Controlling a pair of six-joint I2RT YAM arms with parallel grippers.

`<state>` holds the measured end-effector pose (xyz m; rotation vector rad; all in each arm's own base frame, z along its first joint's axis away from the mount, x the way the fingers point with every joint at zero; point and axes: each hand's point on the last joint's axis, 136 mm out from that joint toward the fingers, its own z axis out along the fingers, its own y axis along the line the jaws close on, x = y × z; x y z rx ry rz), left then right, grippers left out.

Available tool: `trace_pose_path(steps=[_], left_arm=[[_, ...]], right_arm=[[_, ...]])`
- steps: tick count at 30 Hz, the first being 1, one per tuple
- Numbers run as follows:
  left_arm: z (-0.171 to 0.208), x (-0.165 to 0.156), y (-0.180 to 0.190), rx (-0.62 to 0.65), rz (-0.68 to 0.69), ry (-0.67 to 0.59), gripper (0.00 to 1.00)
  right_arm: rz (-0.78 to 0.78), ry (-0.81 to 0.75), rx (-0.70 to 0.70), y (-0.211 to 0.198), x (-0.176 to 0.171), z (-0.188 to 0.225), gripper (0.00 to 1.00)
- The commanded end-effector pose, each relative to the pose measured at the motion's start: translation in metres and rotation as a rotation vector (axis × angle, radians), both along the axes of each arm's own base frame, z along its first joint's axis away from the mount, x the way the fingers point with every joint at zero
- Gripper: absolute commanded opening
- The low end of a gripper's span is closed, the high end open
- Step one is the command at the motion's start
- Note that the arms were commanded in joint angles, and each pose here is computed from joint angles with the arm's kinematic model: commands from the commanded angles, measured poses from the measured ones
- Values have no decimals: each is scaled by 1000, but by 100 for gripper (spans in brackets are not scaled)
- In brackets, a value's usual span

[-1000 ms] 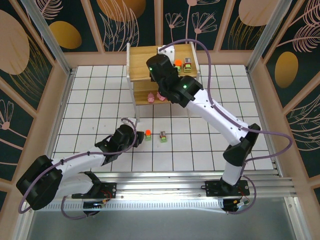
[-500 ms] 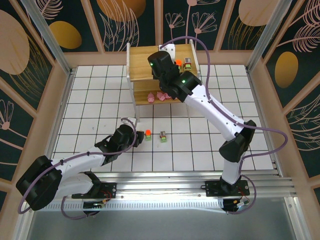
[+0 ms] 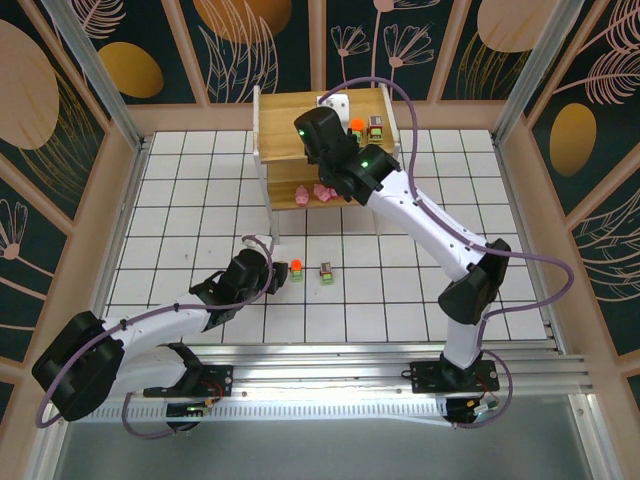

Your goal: Place and organize the plastic toys onto the shelf

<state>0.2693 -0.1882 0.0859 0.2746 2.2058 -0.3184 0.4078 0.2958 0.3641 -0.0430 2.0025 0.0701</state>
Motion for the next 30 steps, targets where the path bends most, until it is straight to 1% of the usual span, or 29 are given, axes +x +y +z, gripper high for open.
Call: trace_pose_path(steps=[1, 5, 8, 13, 16, 25, 30], left_arm=[[2, 2, 5, -1, 18, -18, 60], [1, 2, 5, 1, 17, -18, 60], [1, 2, 5, 1, 19, -17, 60], [1, 2, 5, 2, 19, -16, 60], [1, 2, 5, 1, 18, -17, 60], [2, 2, 6, 0, 21, -20, 60], [1, 2, 6, 2, 22, -20, 60]], right_arm=[[-20, -4, 10, -9, -2, 4, 24], [-24, -6, 4, -11, -2, 4, 26], [-28, -11, -2, -13, -3, 6, 30], [-21, -19, 4, -12, -3, 11, 34], [-16, -29, 8, -11, -3, 17, 38], [-7, -52, 7, -7, -6, 28, 42], [-3, -88, 10, -6, -10, 45, 44]])
